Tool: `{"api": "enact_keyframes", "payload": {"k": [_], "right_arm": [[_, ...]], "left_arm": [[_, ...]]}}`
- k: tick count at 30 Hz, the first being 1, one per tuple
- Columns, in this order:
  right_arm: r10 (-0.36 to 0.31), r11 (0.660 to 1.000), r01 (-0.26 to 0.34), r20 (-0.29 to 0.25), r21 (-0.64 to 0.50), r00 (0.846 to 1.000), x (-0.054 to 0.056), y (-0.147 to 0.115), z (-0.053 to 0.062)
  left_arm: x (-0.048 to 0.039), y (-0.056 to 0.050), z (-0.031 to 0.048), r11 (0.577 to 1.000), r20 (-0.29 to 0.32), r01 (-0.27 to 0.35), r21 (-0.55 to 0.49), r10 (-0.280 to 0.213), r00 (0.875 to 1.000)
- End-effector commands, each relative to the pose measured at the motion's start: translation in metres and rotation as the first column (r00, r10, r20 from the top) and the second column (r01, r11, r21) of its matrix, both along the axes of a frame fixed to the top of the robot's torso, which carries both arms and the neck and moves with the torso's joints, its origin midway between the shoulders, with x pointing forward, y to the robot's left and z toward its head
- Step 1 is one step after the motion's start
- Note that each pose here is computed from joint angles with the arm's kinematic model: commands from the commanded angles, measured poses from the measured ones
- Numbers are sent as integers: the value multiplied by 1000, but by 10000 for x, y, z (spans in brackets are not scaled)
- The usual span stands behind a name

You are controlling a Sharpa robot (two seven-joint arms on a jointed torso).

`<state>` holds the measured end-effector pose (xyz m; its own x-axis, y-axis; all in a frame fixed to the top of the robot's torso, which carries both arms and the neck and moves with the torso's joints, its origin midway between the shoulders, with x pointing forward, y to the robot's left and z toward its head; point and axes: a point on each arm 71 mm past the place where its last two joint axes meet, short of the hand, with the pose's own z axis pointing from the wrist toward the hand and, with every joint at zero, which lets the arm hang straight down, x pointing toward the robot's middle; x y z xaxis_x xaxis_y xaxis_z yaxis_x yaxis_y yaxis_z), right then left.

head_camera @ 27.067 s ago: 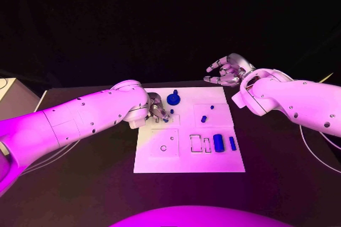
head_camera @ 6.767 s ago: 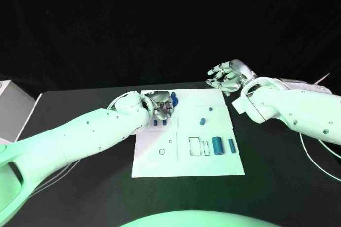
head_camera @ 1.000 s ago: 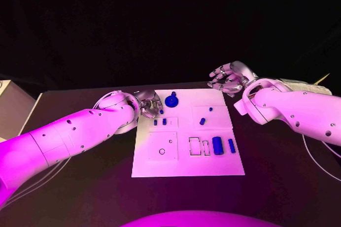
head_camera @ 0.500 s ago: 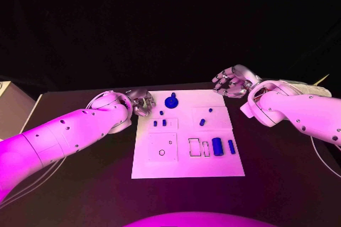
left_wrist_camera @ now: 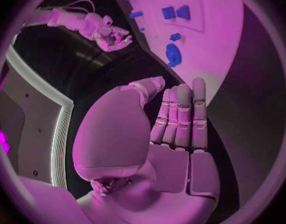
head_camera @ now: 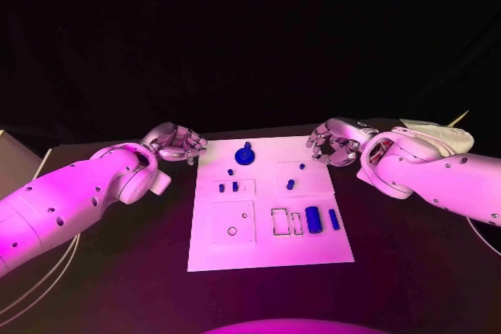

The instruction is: Assemble the parts on the task board

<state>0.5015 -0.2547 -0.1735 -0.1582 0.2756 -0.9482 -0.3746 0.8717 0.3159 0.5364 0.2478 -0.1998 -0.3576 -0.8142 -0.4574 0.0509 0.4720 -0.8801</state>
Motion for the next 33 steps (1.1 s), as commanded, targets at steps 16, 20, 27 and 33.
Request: {"api": "enact_keyframes", "payload": {"k": [16,20,27,33], "right_arm": [[27,968,0,102,-252,994,-44,215,-269],[30,967,1,116,-254,993,-24,260,-278],[45,968,-18,104,-251,994,-19,355,-366],[57,965,-35,76,-261,995,-18,421,-444]], "left_arm": [[-268,151,65,836,-87,-41,-547,-8,996],[-281,161,67,836,-85,-41,-548,-6,996],[-297,150,73,837,-88,-42,-546,-8,996],[-324,98,87,838,-92,-37,-545,-16,996]]}}
